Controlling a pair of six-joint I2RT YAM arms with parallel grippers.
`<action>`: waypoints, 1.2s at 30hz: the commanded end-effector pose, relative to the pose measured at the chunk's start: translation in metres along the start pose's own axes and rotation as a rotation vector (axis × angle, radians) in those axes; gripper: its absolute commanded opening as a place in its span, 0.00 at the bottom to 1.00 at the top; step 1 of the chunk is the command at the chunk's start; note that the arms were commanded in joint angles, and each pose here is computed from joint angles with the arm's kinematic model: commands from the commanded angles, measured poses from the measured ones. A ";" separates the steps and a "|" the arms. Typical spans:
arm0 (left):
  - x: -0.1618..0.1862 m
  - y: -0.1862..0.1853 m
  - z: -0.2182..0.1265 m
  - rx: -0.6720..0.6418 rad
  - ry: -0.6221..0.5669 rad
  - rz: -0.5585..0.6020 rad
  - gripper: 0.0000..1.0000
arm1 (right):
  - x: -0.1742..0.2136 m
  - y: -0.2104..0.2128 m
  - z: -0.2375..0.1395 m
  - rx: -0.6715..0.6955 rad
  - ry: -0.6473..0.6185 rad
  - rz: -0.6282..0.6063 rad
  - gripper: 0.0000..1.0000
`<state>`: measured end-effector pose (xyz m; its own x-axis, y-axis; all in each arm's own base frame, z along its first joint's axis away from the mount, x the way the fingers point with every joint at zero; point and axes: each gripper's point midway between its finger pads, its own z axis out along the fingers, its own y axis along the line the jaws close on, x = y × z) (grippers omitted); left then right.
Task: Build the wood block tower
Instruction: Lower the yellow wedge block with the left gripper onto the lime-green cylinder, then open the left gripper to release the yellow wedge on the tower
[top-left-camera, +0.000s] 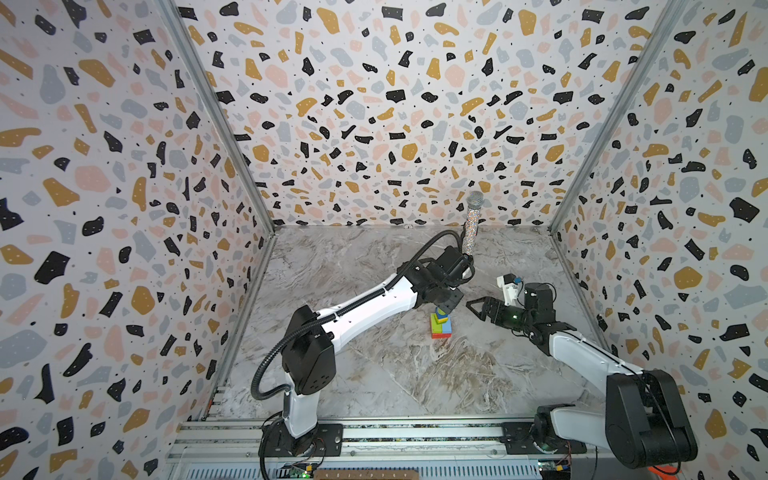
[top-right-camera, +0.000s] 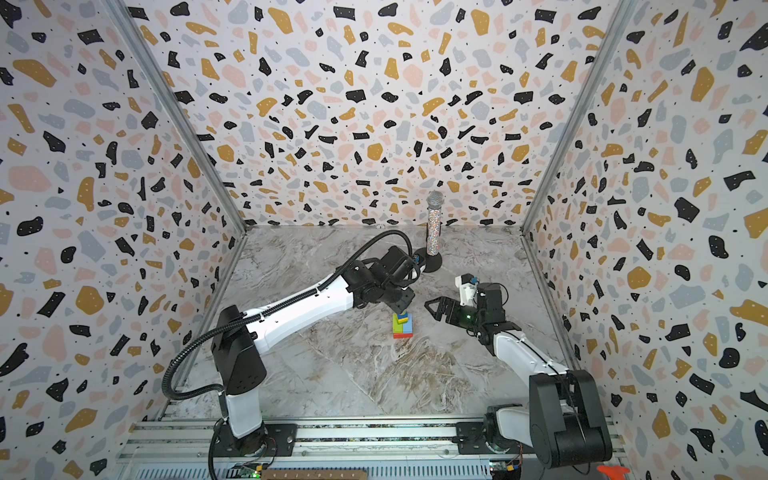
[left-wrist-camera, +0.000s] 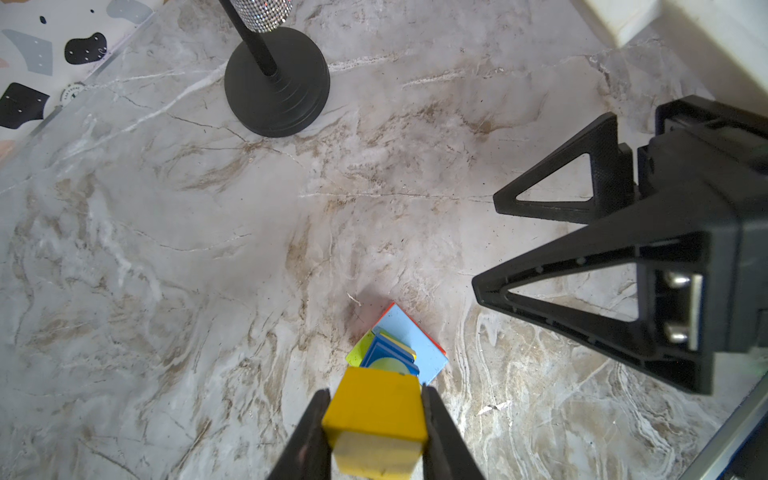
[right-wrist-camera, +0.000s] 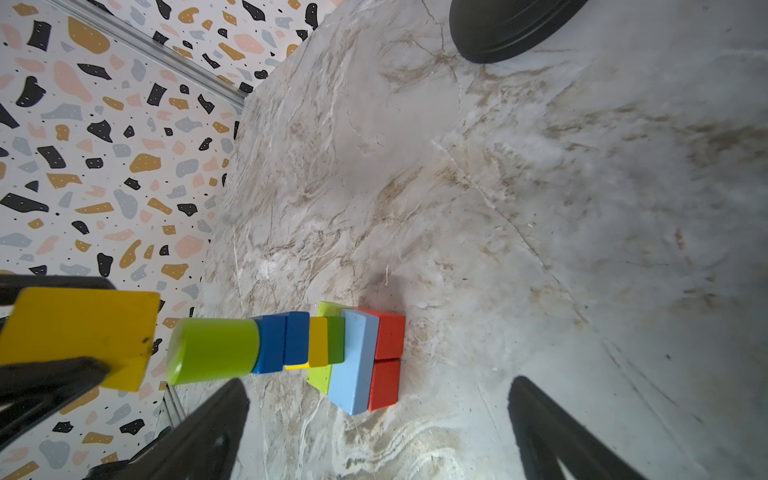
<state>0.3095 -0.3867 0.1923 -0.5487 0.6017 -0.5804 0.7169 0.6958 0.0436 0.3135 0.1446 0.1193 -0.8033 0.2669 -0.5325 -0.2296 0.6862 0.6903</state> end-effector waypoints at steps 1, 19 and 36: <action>-0.004 -0.004 0.000 0.004 -0.006 -0.001 0.32 | -0.001 0.005 -0.002 -0.022 -0.006 -0.009 0.99; -0.006 -0.003 -0.002 -0.012 -0.006 0.004 0.36 | -0.001 0.006 -0.002 -0.025 -0.007 -0.010 0.99; -0.011 -0.001 -0.005 -0.021 -0.015 0.005 0.54 | -0.001 0.006 -0.001 -0.026 -0.004 -0.009 0.99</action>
<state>0.3094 -0.3904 0.1925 -0.5490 0.6076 -0.5740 0.7160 0.6961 0.0520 0.3119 0.1464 0.1199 -0.8066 0.2626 -0.5295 -0.2368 0.6772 0.6966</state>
